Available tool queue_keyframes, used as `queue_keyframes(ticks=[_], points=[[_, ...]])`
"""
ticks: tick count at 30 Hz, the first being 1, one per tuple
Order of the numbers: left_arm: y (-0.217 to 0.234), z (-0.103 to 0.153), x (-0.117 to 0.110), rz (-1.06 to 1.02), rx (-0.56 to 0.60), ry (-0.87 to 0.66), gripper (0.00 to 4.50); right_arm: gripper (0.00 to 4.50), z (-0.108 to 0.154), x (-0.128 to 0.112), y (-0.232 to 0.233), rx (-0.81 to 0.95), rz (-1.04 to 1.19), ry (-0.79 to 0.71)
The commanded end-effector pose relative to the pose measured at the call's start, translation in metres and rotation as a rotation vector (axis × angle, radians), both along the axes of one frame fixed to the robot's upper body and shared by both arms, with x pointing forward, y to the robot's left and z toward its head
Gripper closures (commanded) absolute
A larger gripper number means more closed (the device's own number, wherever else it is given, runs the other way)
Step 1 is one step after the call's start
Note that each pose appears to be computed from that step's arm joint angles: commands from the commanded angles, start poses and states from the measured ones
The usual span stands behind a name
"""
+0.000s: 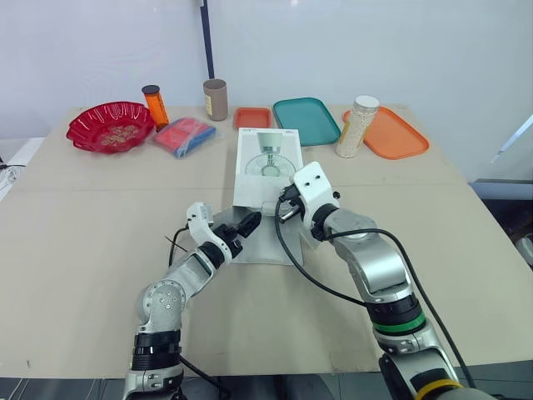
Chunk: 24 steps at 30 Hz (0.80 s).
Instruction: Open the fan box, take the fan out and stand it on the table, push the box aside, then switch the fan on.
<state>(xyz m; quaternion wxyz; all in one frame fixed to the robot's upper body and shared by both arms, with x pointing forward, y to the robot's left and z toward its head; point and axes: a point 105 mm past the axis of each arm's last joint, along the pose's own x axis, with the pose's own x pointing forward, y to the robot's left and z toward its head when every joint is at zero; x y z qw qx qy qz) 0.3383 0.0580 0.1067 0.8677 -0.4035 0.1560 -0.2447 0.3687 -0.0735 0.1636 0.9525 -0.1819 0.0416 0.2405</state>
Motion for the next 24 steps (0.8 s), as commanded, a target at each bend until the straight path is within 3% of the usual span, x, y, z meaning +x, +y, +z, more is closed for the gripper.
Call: queue_keyframes(ticks=[1,16,24], points=[[-0.007,0.012,0.003,-0.004,-0.015,-0.046,0.01,4.50,-0.019,-0.001,-0.001,-0.025,-0.002,0.074],[-0.028,0.014,0.010,-0.019,-0.055,-0.060,0.01,4.50,-0.022,-0.003,-0.002,-0.035,-0.001,0.081],[-0.039,0.015,0.011,-0.033,-0.165,-0.036,0.01,4.50,-0.024,-0.005,-0.002,-0.044,0.003,0.084]])
